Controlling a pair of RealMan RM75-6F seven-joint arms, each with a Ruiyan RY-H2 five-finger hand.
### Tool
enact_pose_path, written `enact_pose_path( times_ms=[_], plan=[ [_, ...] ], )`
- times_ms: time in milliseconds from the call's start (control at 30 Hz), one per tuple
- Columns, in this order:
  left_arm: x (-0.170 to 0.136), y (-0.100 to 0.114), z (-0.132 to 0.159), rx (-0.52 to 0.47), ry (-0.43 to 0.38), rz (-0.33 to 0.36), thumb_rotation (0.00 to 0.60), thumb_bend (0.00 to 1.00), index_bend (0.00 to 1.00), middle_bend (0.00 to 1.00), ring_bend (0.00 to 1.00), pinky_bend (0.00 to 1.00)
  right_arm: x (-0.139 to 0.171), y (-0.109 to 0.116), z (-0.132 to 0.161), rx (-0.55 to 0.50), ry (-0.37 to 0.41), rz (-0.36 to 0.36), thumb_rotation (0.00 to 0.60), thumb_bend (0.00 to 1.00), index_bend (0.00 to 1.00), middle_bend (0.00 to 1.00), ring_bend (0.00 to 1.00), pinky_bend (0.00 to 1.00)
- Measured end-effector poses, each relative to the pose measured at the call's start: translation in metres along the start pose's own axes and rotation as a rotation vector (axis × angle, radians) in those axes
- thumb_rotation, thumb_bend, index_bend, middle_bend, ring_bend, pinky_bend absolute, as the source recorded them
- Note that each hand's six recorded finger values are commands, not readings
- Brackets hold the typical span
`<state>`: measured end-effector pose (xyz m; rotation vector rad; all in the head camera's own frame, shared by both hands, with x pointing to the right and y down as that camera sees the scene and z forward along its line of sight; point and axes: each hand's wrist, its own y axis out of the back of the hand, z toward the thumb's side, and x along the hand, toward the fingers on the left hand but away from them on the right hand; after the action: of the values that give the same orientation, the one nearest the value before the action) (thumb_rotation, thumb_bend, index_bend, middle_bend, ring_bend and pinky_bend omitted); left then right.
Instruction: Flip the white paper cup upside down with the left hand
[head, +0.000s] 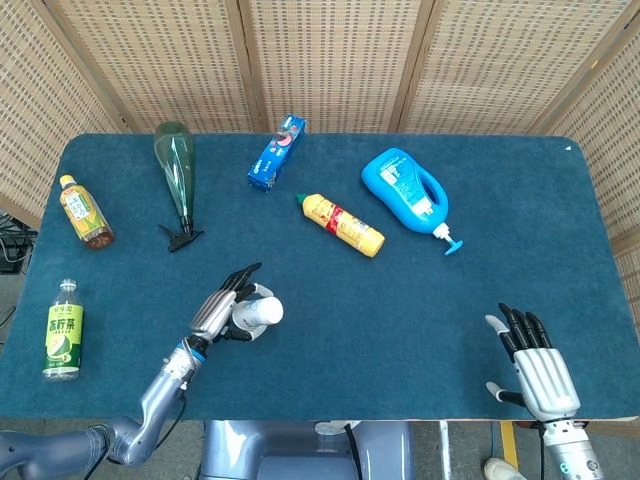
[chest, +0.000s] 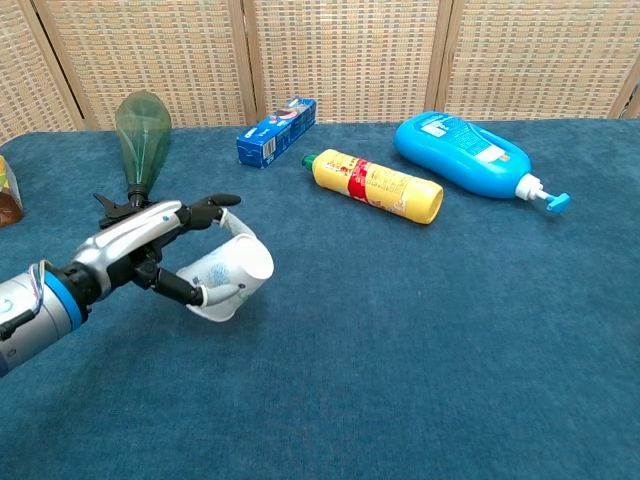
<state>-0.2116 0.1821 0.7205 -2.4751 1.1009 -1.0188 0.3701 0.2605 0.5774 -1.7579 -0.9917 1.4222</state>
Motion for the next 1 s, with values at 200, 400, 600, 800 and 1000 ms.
enact_pose_path(
  times_ms=[200,400,600,800,1000],
  plan=[
    [-0.003,-0.001,-0.008,0.036,0.001,-0.011,0.6,0.3,0.38,0.0,0.0,0.0,0.0,0.0,-0.001,0.0,-0.003,-0.002,0.6,0.08,0.0,0.0,0.0,0.0],
    [-0.01,0.004,-0.019,0.06,0.013,-0.024,0.6,0.29,0.37,0.0,0.0,0.0,0.001,0.0,0.0,0.001,-0.001,0.0,0.6,0.08,0.0,0.0,0.0,0.0],
    [-0.019,0.012,-0.026,0.097,0.015,-0.028,0.6,0.28,0.2,0.0,0.0,0.0,0.001,-0.001,0.0,0.001,0.002,0.002,0.6,0.08,0.0,0.0,0.0,0.0],
    [-0.026,0.018,-0.027,0.118,0.01,-0.025,0.6,0.26,0.05,0.0,0.0,0.0,0.002,0.0,0.0,0.0,0.001,-0.001,0.6,0.08,0.0,0.0,0.0,0.0],
    [-0.032,0.028,-0.025,0.117,-0.004,0.012,0.6,0.26,0.01,0.0,0.0,0.0,0.002,0.0,0.0,0.002,0.001,-0.004,0.6,0.08,0.0,0.0,0.0,0.0]
  ],
)
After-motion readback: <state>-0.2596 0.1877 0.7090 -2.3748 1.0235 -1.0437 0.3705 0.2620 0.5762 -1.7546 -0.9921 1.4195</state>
